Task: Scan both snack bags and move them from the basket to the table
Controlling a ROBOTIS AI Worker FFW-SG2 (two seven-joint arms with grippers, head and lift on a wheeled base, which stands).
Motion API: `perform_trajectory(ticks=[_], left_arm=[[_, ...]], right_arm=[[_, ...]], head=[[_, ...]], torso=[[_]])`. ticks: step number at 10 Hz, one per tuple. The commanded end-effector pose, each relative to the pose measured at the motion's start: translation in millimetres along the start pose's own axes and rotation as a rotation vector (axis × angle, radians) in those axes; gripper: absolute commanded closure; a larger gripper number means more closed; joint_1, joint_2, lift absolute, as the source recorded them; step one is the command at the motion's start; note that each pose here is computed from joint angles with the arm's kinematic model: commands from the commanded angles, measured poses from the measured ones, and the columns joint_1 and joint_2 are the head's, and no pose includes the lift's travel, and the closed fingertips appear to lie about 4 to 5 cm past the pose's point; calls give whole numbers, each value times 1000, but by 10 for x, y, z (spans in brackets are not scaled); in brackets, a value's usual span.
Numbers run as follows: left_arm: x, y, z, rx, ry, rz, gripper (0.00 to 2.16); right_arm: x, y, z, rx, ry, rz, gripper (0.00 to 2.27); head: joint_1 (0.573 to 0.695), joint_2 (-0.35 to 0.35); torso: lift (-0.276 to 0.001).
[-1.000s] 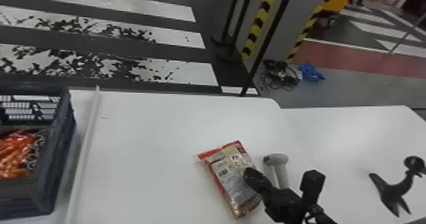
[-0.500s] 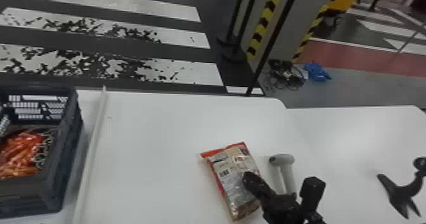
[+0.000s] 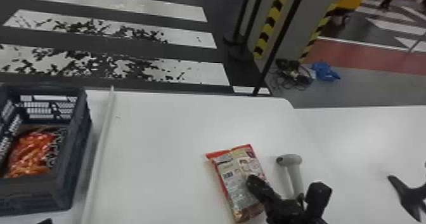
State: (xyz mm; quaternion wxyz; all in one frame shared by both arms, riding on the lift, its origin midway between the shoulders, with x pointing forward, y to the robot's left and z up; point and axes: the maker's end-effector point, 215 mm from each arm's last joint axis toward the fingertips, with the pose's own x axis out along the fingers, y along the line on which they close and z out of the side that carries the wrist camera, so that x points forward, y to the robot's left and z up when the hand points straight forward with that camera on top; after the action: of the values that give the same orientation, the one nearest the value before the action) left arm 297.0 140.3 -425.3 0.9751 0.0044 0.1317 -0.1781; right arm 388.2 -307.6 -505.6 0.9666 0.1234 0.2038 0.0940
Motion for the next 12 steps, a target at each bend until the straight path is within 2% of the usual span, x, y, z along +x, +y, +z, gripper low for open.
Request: perform_trajectory(ticks=[1, 4, 6, 8, 10, 12], left_arm=[[-9, 39, -2, 2, 0, 3, 80], [-11, 54, -15, 1, 3, -2, 80], [-7, 45, -1, 0, -1, -9, 80], [-17, 37, 13, -2, -6, -11, 80], [-77, 84, 43, 0, -17, -2, 80], [-80, 66, 55, -2, -21, -6, 80]], right_arm=[[-12, 27, -37, 7, 4, 0, 2256], [-118, 70, -64, 40, -4, -15, 2256], [-78, 264, -13, 44, -4, -4, 2256], [5, 524, 4, 43, 1, 26, 2256], [11, 554, 0, 38, -3, 27, 2256], [-160, 413, 251, 37, -45, 3, 2256]], head=[[695, -279], [695, -271], [695, -269], [695, -234], [695, -198], [695, -184]], torso=[[-98], [-98], [-98], [-98], [-98], [-98]])
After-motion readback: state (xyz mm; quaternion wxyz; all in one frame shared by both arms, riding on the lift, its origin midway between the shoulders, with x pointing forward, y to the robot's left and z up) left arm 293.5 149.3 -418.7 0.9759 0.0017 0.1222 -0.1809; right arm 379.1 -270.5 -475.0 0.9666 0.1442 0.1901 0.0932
